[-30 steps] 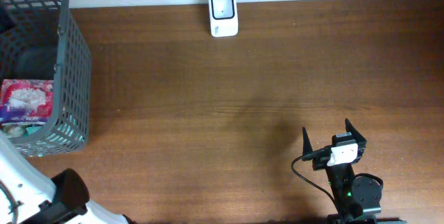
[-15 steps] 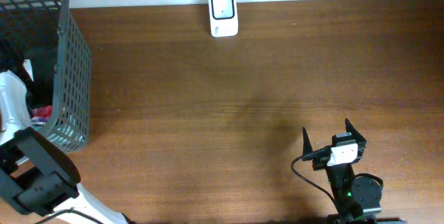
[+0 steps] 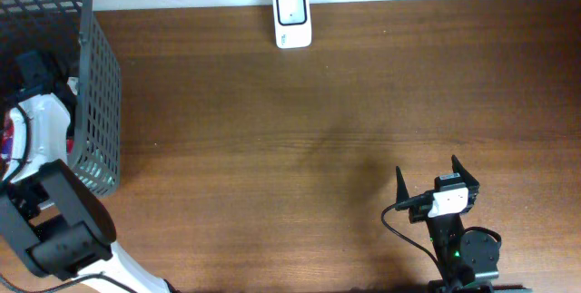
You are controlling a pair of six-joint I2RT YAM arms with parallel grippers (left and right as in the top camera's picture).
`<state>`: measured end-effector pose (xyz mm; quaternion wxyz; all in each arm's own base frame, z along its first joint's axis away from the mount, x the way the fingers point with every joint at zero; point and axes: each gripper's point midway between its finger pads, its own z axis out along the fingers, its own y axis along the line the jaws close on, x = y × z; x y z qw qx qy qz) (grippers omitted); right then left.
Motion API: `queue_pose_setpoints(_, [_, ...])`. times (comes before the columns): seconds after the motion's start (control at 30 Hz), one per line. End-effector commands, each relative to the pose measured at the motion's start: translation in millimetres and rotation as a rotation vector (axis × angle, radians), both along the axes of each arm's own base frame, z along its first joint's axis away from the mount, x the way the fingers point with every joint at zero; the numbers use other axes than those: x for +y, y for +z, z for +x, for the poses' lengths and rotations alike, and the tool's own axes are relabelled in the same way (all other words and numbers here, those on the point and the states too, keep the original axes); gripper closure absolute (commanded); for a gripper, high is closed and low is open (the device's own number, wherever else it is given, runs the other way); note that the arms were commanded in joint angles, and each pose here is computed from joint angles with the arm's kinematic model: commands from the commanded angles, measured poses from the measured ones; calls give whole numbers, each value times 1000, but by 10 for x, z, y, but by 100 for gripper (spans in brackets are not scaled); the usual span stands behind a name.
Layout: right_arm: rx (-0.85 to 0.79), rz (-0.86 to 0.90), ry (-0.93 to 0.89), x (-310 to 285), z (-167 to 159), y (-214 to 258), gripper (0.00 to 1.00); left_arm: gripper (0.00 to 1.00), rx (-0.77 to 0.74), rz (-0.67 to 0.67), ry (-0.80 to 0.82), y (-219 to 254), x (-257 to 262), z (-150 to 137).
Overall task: Scan the item barcode
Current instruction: 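Grasp the red floral tissue pack from the basket with left gripper, place it mid-table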
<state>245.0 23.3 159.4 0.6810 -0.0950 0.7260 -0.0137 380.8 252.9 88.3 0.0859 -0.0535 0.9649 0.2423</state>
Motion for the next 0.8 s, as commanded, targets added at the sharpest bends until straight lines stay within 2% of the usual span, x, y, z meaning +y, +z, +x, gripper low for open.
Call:
queue_pose_setpoints(0.0, [5, 11, 3, 10, 0, -30, 1, 55, 48, -50, 32, -252, 43, -212])
queue_pose_setpoints(0.03, [5, 11, 3, 10, 0, -30, 1, 72, 40, -51, 47, -250, 44, -211])
queue_pose_setpoints(0.13, [5, 11, 3, 11, 0, -30, 1, 100, 23, -55, 79, -249, 44, -211])
queue_pose_setpoints(0.2, [5, 11, 3, 11, 0, -30, 1, 100, -52, -41, 132, -57, 83, -138])
queue_pose_setpoints(0.27, [5, 11, 3, 11, 0, -30, 1, 100, -305, -6, 281, 637, 193, 58])
queue_pose_setpoints(0.3, [5, 11, 3, 10, 0, -30, 1, 100, -504, -19, 325, 1249, 166, 166])
queue_pose_setpoints(0.33, [5, 11, 3, 10, 0, -30, 1, 100, -653, -71, 268, 1758, 27, 260])
queue_pose_setpoints(0.4, [5, 11, 3, 11, 0, -30, 1, 100, -989, -180, 46, 2937, -458, 304])
queue_pose_setpoints(0.47, [5, 11, 3, 11, 0, -30, 1, 100, -1213, -304, 36, 3566, -764, 124])
queue_pose_setpoints(0.53, [5, 11, 3, 10, 0, -30, 1, 100, -1381, -555, 108, 3967, -1090, -58])
queue_pose_setpoints(0.57, [5, 11, 3, 10, 0, -30, 1, 100, -1400, -680, 42, 4117, -1389, -96])
queue_pose_setpoints(0.63, [5, 11, 3, 11, 0, -30, 1, 100, -1345, -836, -150, 4203, -2076, -18])
queue_pose_setpoints(0.7, [5, 11, 3, 11, 0, -30, 1, 100, -1211, -966, -315, 4057, -2895, 92])
queue_pose_setpoints(0.77, [5, 11, 3, 10, 0, -30, 1, 100, -1036, -1020, -485, 3730, -3696, 155])
